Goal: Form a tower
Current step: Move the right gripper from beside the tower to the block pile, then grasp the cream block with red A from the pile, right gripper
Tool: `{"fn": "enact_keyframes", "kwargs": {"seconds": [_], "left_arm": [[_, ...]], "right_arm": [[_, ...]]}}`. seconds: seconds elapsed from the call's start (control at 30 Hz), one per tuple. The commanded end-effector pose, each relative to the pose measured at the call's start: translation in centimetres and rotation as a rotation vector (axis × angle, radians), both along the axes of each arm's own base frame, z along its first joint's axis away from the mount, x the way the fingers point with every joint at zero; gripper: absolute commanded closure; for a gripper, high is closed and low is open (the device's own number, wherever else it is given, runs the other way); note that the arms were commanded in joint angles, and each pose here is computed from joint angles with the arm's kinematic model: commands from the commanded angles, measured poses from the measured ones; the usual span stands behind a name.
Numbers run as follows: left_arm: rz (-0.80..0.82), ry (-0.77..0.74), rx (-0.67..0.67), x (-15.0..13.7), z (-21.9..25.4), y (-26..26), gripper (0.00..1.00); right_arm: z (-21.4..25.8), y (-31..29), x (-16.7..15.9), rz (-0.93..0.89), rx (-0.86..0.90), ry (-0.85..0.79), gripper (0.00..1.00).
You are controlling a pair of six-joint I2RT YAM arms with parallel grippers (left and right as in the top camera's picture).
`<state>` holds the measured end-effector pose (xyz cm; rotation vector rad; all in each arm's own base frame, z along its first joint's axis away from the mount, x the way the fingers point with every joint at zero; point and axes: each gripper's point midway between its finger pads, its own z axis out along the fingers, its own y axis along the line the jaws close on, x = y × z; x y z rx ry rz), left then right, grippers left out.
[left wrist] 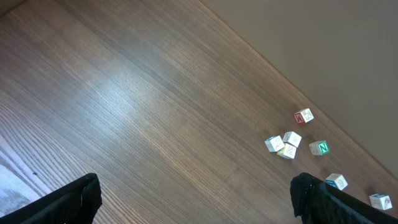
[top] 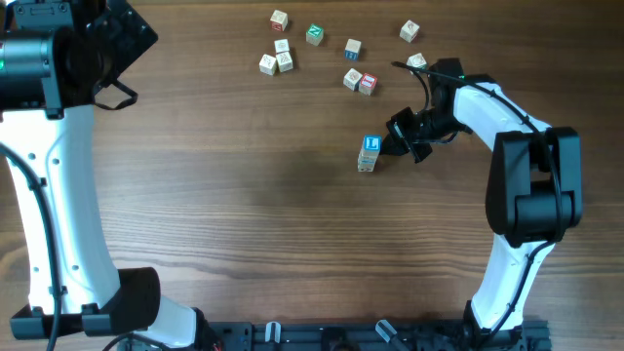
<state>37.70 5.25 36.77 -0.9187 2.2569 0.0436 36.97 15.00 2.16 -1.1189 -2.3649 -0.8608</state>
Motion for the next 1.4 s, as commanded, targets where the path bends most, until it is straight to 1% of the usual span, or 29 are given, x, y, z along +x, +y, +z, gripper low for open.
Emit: {"fn": "enact_keyframes", "kwargs": {"seconds": [0.0,0.17,0.23,0.37,0.53,0.63,0.7,0.77,0.8,0.83,0.87,0.9,0.93,1.0,1.03,1.13,1.2,1.27,1.33,1.37], "left_arm": [[0.025,-0.034,0.005,-0.5,1.1,0.4,0.0],[0.025,-0.034,0.005,-0.5,1.1,0.4,0.0],[0.025,-0.034,0.005,-0.5,1.1,0.4,0.0],[0.025,-0.034,0.005,-0.5,1.1,0.4,0.0],[0.025,-0.034,0.005,-0.5,1.1,0.4,0.0],[0.025,-0.034,0.005,-0.5,1.1,0.4,0.0],[0.025,-0.034,0.005,-0.5,1.1,0.4,0.0],[0.025,-0.034,0.005,-0.5,1.1,0.4,0.0],[0.025,-0.034,0.005,-0.5,1.1,0.4,0.0],[0.025,-0.034,0.005,-0.5,1.1,0.4,0.0],[0.025,-0.034,0.005,-0.5,1.1,0.4,0.0],[0.025,-0.034,0.005,-0.5,1.1,0.4,0.0],[0.025,-0.034,0.005,-0.5,1.0,0.4,0.0],[0.025,-0.034,0.005,-0.5,1.1,0.4,0.0],[0.025,-0.034,0.005,-0.5,1.1,0.4,0.0],[0.025,-0.034,0.005,-0.5,1.1,0.4,0.0],[0.025,-0.034,0.005,-0.5,1.1,0.4,0.0],[0.025,-0.034,0.005,-0.5,1.1,0.4,0.0],[0.025,-0.034,0.005,-0.5,1.1,0.4,0.0],[0.025,-0.034,0.005,-0.5,1.1,0.4,0.0]], "right_arm": [[-0.2,0.2,0.1,-0.009,0.019,0.01,0.96],[-0.9,-1.8,0.6,-0.055,-0.047,0.015,0.96],[-1.0,-2.8,1.0,-0.073,-0.049,0.007,0.96],[-0.6,-3.3,1.5,-0.052,-0.026,-0.039,0.96],[1.0,-3.2,3.7,0.015,-0.018,-0.17,0.96],[1.7,-3.3,4.4,0.052,-0.018,-0.23,0.96],[2.0,-4.0,5.1,0.08,-0.059,-0.29,0.96],[3.1,-5.5,7.0,0.16,-0.137,-0.437,0.95],[3.7,-5.9,7.7,0.196,-0.161,-0.491,0.92],[4.5,-6.2,8.6,0.237,-0.19,-0.545,0.76],[5.5,-6.7,9.5,0.272,-0.227,-0.595,0.65],[6.3,-7.3,10.3,0.277,-0.278,-0.617,0.55],[7.2,-8.0,11.3,0.272,-0.331,-0.642,0.51],[8.6,-8.8,13.3,0.26,-0.397,-0.715,0.43],[9.2,-8.4,14.3,0.261,-0.401,-0.767,0.41],[10.8,-5.7,17.1,0.376,-0.443,-0.982,0.26],[10.9,-6.0,18.8,0.365,-0.579,-1.024,0.24],[9.9,-6.9,20.7,0.383,-0.729,-1.058,0.22],[8.3,-7.6,21.9,0.457,-0.805,-1.09,0.19],[7.6,-7.7,22.1,0.502,-0.816,-1.102,0.18]]}}
